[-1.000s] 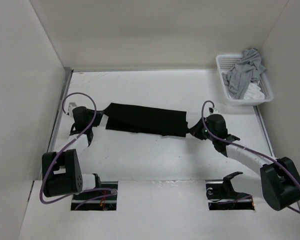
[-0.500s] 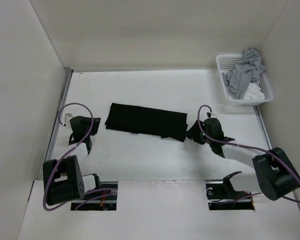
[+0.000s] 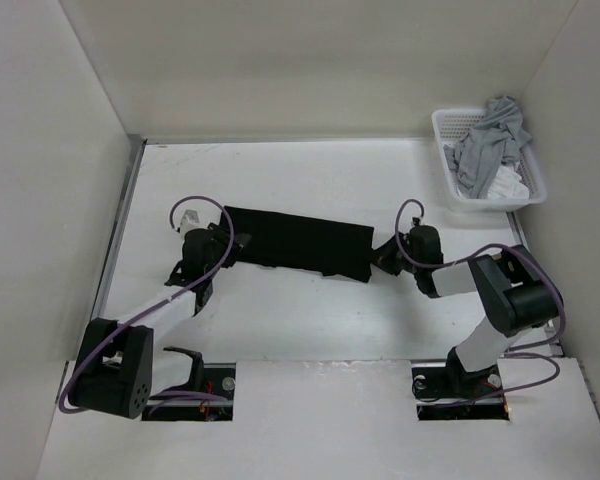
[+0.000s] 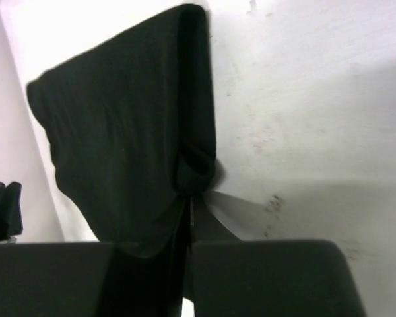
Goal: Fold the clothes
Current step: Fold the tank top
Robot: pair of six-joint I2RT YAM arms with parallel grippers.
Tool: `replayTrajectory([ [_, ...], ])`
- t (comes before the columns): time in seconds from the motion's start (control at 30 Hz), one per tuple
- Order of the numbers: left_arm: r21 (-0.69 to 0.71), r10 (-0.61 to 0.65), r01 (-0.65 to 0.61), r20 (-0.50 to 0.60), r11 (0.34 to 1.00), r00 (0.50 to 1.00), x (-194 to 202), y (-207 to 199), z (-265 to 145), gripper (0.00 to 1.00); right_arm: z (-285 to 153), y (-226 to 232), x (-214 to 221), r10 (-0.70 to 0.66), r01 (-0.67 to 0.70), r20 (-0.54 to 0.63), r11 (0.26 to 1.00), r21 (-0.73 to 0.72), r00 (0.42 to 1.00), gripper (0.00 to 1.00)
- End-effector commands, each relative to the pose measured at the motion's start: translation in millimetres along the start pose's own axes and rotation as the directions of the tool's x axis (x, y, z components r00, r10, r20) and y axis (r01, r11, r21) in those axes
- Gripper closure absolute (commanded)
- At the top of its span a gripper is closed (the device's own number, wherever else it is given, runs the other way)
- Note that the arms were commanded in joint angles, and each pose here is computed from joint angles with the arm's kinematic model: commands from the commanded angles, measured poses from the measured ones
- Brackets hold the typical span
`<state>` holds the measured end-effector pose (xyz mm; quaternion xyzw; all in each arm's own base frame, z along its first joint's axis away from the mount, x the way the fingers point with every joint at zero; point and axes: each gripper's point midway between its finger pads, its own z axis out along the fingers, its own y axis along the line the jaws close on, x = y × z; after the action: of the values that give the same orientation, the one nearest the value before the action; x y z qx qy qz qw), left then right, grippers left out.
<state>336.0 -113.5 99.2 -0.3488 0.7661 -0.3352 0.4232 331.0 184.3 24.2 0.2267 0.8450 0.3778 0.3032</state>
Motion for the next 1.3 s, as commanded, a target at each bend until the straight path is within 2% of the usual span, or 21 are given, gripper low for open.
replayTrajectory([
  [0.0, 0.127, 0.047, -0.054, 0.063, 0.990, 0.997, -14, -46, -5, 0.78, -16, 25, -23, 0.037, -0.027, 0.070, 0.991, -0.131, 0.997, 0.98],
  [0.13, 0.157, 0.069, -0.070, 0.008, 0.985, 0.998, 9, -55, -9, 0.78, -55, 32, -45, 0.026, -0.003, 0.170, 0.991, -0.136, 0.985, 1.00],
  [0.3, 0.206, 0.084, -0.078, -0.024, 0.976, 0.996, 26, -67, -20, 0.78, -106, 36, -64, -0.086, 0.091, 0.292, 0.996, -0.003, 0.952, 1.00],
  [0.37, 0.220, 0.090, -0.080, -0.034, 0.972, 0.995, 29, -70, -24, 0.78, -123, 50, -74, -0.150, 0.145, 0.326, 0.989, 0.040, 0.934, 0.99],
  [0.47, 0.245, 0.094, -0.082, -0.038, 0.966, 0.995, 31, -76, -30, 0.78, -132, 88, -77, -0.246, 0.243, 0.315, 0.969, 0.050, 0.917, 0.99],
  [0.63, 0.266, 0.079, -0.068, -0.034, 0.962, 0.996, 30, -77, -39, 0.77, -103, 145, -60, -0.416, 0.404, 0.225, 0.909, 0.097, 0.881, 0.98],
  [0.83, 0.269, 0.051, -0.042, -0.024, 0.962, 0.998, 20, -65, -49, 0.77, -34, 194, -2, -0.564, 0.559, 0.028, 0.823, 0.096, 0.825, 0.98],
  [0.93, 0.274, 0.033, -0.030, -0.007, 0.961, 0.999, 12, -62, -54, 0.77, 2, 210, 19, -0.594, 0.595, -0.033, 0.799, 0.089, 0.803, 0.96],
  [0.97, 0.274, 0.028, -0.026, -0.003, 0.961, 1.000, 10, -61, -55, 0.77, 16, 215, 26, -0.600, 0.603, -0.053, 0.793, 0.086, 0.798, 0.94],
  [1.0, 0.273, 0.023, -0.024, 0.005, 0.962, 1.000, 5, -60, -56, 0.77, 30, 219, 33, -0.600, 0.605, -0.077, 0.792, 0.087, 0.797, 0.87],
  [1.07, 0.268, 0.018, -0.022, 0.017, 0.963, 1.000, -1, -58, -58, 0.76, 51, 230, 45, -0.598, 0.605, -0.090, 0.792, 0.082, 0.796, 0.68],
  [1.1, 0.267, 0.015, -0.021, 0.024, 0.963, 1.000, -4, -57, -58, 0.76, 56, 241, 52, -0.593, 0.599, -0.085, 0.799, 0.055, 0.800, 0.63],
  [1.17, 0.264, 0.011, -0.021, 0.039, 0.964, 0.999, -10, -56, -59, 0.76, 55, 266, 65, -0.591, 0.591, -0.069, 0.806, -0.022, 0.804, 0.60],
  [1.27, 0.264, 0.023, -0.034, 0.046, 0.964, 0.999, -13, -60, -57, 0.76, 38, 284, 61, -0.575, 0.572, -0.011, 0.816, -0.085, 0.818, 0.60],
])
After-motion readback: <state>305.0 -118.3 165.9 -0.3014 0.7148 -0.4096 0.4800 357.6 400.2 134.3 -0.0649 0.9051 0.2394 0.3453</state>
